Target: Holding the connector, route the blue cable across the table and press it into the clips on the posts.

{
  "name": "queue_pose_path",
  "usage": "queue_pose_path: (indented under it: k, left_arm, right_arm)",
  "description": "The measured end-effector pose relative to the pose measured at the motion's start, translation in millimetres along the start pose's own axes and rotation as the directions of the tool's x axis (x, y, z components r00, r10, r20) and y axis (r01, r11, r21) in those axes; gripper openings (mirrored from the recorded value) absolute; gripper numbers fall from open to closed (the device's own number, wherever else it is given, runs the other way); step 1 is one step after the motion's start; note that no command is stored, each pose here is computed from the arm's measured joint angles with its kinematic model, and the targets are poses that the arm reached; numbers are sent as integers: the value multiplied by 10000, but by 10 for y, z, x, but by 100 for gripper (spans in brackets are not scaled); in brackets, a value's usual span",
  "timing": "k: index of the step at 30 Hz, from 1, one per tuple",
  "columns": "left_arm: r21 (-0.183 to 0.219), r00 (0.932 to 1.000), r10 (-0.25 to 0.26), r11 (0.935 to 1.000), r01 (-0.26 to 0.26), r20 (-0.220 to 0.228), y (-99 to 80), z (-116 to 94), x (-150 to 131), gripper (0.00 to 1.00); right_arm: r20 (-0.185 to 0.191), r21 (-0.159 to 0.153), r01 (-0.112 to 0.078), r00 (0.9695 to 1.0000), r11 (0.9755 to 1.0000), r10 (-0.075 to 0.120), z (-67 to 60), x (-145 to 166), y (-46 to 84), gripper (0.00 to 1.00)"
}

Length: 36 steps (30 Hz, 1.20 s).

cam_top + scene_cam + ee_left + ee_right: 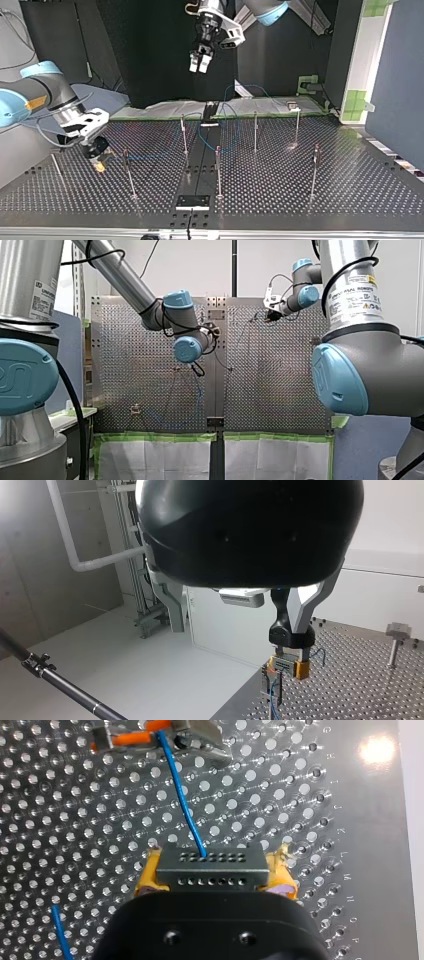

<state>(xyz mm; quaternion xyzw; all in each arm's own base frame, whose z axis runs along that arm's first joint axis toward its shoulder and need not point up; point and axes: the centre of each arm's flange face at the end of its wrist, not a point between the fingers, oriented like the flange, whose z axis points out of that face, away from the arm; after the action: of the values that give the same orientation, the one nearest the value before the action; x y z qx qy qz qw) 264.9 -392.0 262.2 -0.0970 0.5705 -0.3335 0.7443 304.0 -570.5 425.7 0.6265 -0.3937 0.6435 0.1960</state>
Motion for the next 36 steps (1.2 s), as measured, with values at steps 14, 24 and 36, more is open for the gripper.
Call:
queue_pose_path:
  k: [14, 24, 36]
  left_arm:
    - [0, 10000, 0, 10000, 0, 1, 267, -383, 85, 100]
    - [-1, 10000, 3, 10000, -3, -3, 456, -677, 112, 100]
    - [-78, 9998, 115, 9999, -116, -191, 561, -840, 128, 100]
  right_arm:
    - [18, -1, -4, 10000, 10000, 4, 0, -11, -5, 0]
    - [2, -73, 10, 10000, 10000, -10, 1, -10, -1, 0]
    - [-8, -115, 88, 10000, 9999, -88, 1, -7, 3, 0]
